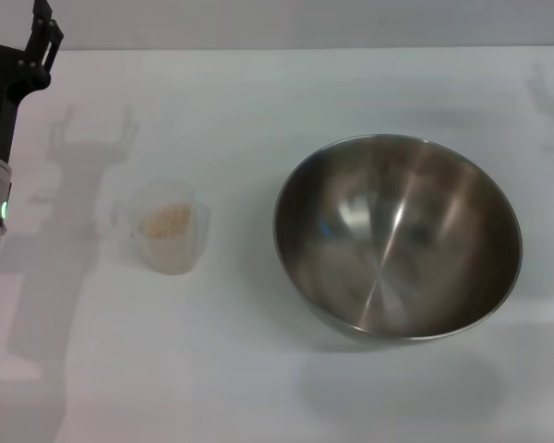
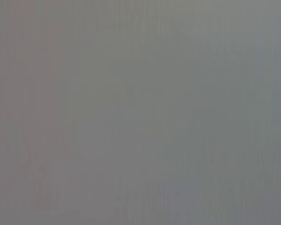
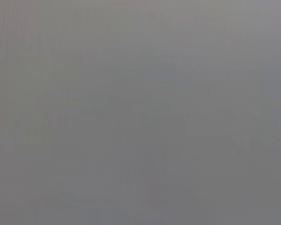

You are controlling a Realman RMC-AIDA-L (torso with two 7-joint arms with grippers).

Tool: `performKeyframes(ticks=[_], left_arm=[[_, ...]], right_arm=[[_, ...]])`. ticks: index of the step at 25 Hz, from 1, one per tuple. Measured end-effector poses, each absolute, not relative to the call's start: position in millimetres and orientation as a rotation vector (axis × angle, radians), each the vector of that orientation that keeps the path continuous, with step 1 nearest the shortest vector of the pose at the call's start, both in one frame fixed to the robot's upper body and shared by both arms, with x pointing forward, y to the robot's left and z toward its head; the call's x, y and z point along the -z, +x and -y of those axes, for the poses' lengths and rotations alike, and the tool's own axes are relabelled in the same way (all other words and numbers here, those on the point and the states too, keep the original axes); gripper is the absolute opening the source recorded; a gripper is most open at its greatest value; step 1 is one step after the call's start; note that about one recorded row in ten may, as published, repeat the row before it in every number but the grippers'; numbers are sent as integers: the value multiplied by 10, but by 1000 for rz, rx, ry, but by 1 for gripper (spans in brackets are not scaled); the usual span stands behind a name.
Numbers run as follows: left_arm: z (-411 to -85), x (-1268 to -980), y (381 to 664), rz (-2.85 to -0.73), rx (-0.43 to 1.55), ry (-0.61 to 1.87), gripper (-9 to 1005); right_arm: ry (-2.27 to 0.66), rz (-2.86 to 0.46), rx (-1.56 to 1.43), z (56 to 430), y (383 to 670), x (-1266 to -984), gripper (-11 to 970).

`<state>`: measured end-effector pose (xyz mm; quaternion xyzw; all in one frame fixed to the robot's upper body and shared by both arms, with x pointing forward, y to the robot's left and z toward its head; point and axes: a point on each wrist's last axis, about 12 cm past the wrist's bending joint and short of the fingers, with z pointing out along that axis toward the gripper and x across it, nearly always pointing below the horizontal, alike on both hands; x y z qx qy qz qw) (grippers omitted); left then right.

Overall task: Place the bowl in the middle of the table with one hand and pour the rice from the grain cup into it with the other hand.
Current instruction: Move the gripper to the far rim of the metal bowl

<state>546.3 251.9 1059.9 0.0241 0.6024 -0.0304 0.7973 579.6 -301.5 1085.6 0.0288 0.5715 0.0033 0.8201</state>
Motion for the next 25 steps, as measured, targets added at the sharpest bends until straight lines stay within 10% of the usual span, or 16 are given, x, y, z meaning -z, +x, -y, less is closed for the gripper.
performKeyframes(ticks=[13, 25], left_arm=[[-2541, -10601, 5469, -1294, 59, 52, 844], [-2573, -10580, 5438, -1297, 48, 54, 844]], right_arm=[[-22, -1653, -6, 2685, 6543, -11460, 774], [-225, -2121, -344, 2462, 6385, -12058, 775]])
